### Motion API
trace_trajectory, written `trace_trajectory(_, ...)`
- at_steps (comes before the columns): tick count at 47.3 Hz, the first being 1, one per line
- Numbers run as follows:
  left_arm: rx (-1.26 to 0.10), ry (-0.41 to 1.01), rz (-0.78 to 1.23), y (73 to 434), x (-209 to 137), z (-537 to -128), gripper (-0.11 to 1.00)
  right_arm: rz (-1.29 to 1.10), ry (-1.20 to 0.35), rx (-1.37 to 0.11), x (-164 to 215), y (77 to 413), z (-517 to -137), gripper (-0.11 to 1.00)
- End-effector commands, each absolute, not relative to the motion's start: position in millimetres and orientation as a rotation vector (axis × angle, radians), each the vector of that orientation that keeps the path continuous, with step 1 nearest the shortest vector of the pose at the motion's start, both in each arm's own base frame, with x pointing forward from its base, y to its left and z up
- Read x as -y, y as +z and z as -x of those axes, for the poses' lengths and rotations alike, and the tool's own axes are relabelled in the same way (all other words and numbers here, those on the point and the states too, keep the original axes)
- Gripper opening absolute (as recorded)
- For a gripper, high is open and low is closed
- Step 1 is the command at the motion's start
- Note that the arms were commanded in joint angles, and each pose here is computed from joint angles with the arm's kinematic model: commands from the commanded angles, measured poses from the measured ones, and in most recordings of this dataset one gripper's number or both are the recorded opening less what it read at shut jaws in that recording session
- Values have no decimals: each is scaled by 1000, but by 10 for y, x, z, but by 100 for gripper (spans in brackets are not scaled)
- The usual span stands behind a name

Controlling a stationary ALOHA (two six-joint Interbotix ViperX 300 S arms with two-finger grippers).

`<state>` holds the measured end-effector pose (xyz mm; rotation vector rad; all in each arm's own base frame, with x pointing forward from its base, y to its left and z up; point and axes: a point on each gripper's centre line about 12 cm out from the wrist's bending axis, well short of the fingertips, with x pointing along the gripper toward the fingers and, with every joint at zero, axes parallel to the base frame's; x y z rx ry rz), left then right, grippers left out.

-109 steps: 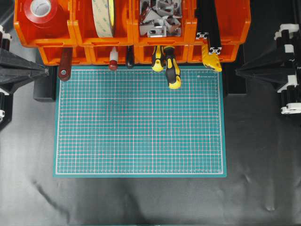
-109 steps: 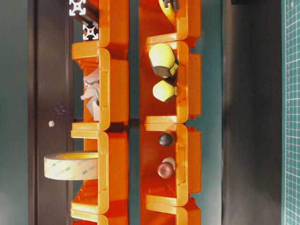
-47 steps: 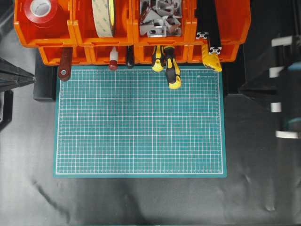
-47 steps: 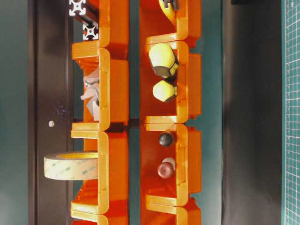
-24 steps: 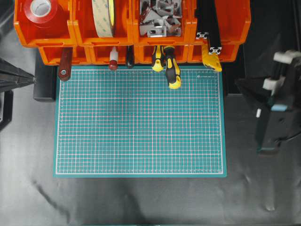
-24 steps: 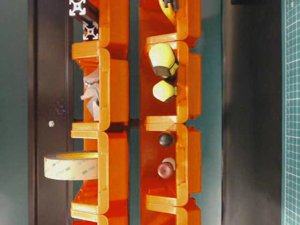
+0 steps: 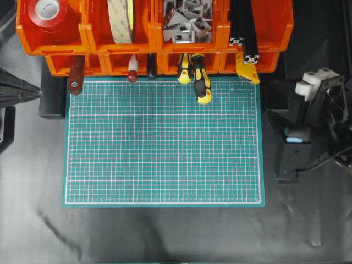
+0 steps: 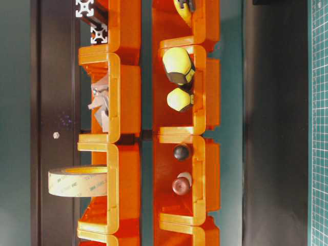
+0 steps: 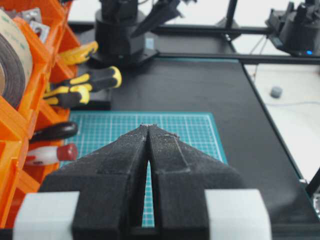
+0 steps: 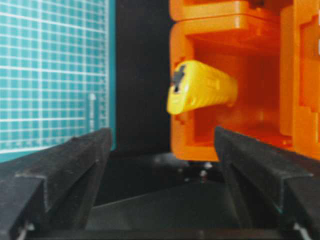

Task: Pick cutter from container rack with right arm.
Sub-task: 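Move the right gripper open toward the yellow cutter on the rack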

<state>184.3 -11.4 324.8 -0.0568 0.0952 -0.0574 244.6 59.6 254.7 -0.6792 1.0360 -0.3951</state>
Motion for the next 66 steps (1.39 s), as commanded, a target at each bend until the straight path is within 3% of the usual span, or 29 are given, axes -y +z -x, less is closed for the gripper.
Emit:
trace_trajectory(1, -77, -58, 56, 3326, 116, -1868, 0, 711, -407, -1014, -586, 2545, -2482, 79)
trace_trajectory(6, -81, -58, 56, 3311, 116, -1871, 0, 734, -432, -1008, -549, 2511, -2523, 73)
trace_trajectory(19, -17, -63, 56, 3399, 119, -1852, 0, 728, -525, -939, -506, 2421, -2682, 73)
trace_trajectory(45, -22, -80, 51, 3370, 150, -1837, 0, 717, -660, -969, -299, 2139, -2832, 72)
trace_trajectory(66, -22, -80, 44, 3328, 146, -1795, 0, 701, -654, -980, -169, 2071, -2854, 70)
